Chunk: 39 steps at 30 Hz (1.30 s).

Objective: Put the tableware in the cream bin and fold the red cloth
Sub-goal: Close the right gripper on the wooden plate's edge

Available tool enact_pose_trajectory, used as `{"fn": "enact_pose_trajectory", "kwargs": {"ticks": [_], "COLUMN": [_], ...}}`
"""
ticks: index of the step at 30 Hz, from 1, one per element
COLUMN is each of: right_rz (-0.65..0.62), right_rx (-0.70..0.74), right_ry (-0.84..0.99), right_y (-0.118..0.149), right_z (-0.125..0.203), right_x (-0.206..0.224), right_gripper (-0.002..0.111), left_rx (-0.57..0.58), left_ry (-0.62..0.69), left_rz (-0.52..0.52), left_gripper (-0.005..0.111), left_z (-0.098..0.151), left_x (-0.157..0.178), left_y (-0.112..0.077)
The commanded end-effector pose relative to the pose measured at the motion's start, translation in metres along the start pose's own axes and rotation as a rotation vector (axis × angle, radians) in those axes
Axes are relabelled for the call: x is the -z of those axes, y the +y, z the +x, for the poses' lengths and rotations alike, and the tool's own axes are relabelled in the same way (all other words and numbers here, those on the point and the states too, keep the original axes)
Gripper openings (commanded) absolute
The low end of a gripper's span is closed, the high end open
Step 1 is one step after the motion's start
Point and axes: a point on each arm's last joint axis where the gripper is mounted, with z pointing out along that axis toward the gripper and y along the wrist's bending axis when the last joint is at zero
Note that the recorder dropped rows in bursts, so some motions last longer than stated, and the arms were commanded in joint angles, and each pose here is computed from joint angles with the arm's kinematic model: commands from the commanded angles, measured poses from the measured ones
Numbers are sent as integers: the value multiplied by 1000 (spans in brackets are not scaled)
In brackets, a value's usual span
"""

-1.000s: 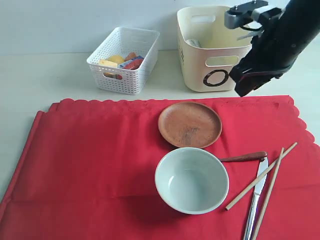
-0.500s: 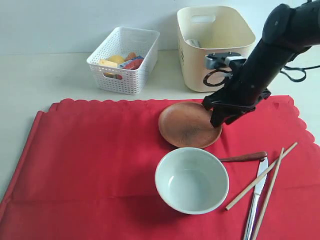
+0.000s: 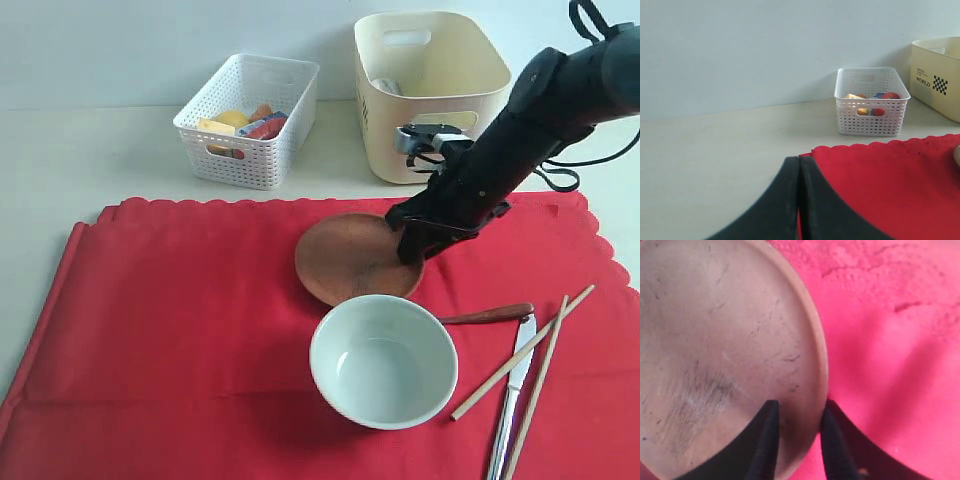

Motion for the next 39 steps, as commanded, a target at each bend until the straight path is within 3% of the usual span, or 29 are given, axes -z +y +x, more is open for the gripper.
{"fn": "enact_pose_trajectory", "kwargs": {"ticks": [1,4,8,27,39], "right_rz": [-30,-31,-32,-33,-111], "right_rx": [46,74,72,58,-12], "right_ry": [-13,-8,10,15,5], "right_y": [1,1,-3,-6,1], "right_z": [0,0,2,3,2], "right_x": [-2,-4,-12,-22,-22], "right_gripper": [23,17,0,0,0], "left_rx": [3,3,3,3,5], "left_ry": [-4,-4,-4,-4,-4], "left_rz": [-5,-5,-5,-5,-5], "left_gripper": [1,1,1,1,1], "left_z": [1,1,1,1,1], "left_x": [0,0,0,0,0], "left_y": [0,0,0,0,0]}}
